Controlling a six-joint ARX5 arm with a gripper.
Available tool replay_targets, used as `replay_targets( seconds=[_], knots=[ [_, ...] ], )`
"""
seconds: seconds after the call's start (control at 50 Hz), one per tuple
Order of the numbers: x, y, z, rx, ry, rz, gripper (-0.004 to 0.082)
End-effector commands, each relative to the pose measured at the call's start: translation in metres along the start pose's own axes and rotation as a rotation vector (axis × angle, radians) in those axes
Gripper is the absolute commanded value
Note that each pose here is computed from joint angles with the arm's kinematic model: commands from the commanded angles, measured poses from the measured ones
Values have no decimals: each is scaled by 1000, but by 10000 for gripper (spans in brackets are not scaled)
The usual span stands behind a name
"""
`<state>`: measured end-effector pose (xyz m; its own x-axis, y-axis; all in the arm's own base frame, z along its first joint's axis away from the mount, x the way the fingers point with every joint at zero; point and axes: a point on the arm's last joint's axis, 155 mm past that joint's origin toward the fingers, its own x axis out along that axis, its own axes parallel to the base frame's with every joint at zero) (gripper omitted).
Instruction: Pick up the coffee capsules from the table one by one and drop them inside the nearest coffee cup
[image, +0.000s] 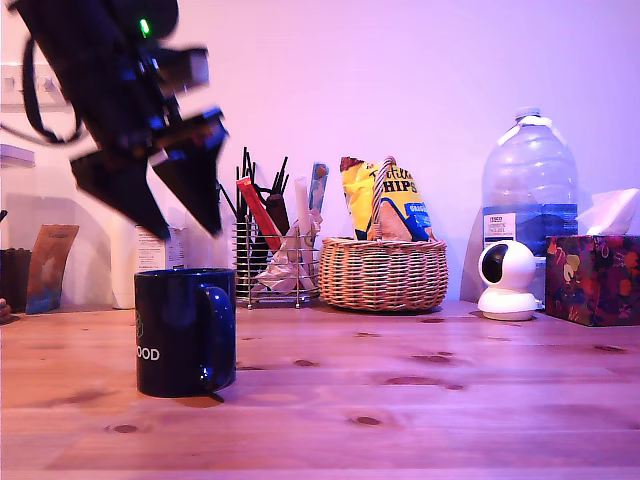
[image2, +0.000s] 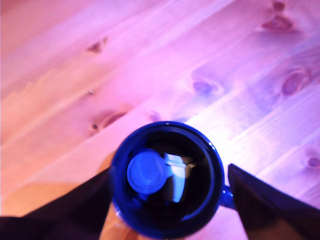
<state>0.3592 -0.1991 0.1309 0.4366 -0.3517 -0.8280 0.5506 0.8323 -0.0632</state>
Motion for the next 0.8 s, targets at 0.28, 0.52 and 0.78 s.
replay_targets(
  seconds=[0.28, 0.52, 0.78],
  knots=[
    [-76, -3, 18, -38, -156, 37, -16],
    [-100, 9, 2, -58, -266, 113, -16],
    [-103, 38, -27, -123, -413, 192, -16]
  ],
)
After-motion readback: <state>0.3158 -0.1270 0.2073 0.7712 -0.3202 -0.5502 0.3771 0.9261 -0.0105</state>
